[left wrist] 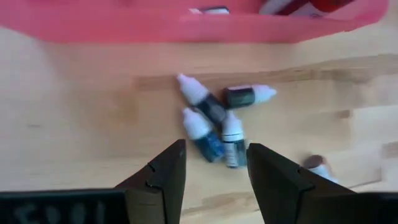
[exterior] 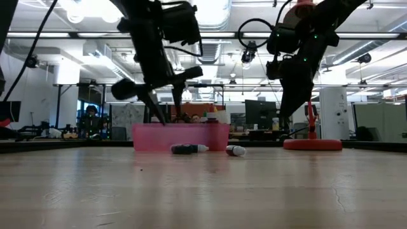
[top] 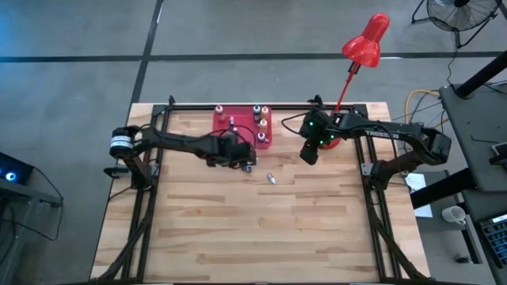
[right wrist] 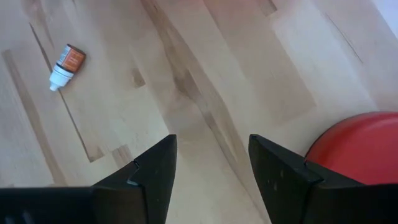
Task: Pick & Place food coloring
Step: Put the small blue food coloring bottle into the red bin, then put the small black food coloring bottle into the red bin, then put the small green food coloring bottle into the red bin, then put the small black food coloring bottle into the red bin
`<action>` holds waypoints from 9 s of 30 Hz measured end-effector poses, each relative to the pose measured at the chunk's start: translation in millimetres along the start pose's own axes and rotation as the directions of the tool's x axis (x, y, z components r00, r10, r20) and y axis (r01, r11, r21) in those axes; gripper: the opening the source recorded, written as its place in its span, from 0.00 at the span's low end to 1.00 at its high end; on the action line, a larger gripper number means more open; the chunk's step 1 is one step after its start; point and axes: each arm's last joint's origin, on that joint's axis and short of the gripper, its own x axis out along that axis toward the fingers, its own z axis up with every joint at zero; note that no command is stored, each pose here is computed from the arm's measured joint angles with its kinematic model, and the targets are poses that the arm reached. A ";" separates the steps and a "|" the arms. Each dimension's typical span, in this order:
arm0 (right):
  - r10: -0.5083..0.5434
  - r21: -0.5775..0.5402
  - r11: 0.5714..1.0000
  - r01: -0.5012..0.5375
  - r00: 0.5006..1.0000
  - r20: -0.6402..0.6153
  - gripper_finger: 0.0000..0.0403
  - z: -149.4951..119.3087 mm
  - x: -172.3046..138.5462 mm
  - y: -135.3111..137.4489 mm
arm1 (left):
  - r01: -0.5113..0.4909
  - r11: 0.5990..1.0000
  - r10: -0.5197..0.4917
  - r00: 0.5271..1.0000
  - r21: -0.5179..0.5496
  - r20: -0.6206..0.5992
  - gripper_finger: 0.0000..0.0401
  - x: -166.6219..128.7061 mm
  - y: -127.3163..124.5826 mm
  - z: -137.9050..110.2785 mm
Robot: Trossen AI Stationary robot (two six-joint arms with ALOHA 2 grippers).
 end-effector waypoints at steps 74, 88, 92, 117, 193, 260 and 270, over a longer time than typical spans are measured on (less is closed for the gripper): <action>0.022 -0.027 0.999 -0.022 1.000 -0.004 0.48 -0.9 -0.7 0.7 | -0.074 0.606 -0.097 0.981 0.792 0.166 0.38 -31.2 -34.7 0.2; 0.025 0.040 0.999 -0.025 1.000 0.001 0.48 -0.4 -0.7 0.8 | 0.017 1.000 -0.018 0.999 0.001 0.030 0.38 18.5 6.2 10.6; 0.025 0.041 0.999 -0.025 1.000 0.000 0.48 -0.5 -0.7 0.8 | 0.053 0.997 -0.050 0.997 -0.046 0.064 0.38 25.0 8.2 10.4; 0.026 0.093 0.995 -0.025 1.000 -0.010 0.48 -1.4 -0.3 1.5 | 0.101 0.974 -0.082 0.991 -0.205 0.101 0.38 68.0 13.2 1.3; 0.057 -0.008 0.998 -0.057 0.998 -0.007 0.48 -2.2 0.9 3.0 | 0.063 0.343 -0.259 0.965 0.937 0.030 0.33 8.4 -25.3 -23.9; 0.044 0.044 0.998 -0.044 0.999 0.012 0.48 -0.3 1.1 2.7 | -0.261 0.664 -0.098 0.899 0.701 0.428 0.14 -15.3 8.4 75.9; 0.026 0.055 0.998 -0.027 1.000 0.014 0.48 -0.2 1.0 2.2 | -0.155 0.662 -0.205 0.904 0.734 0.375 0.29 -36.0 -2.5 74.0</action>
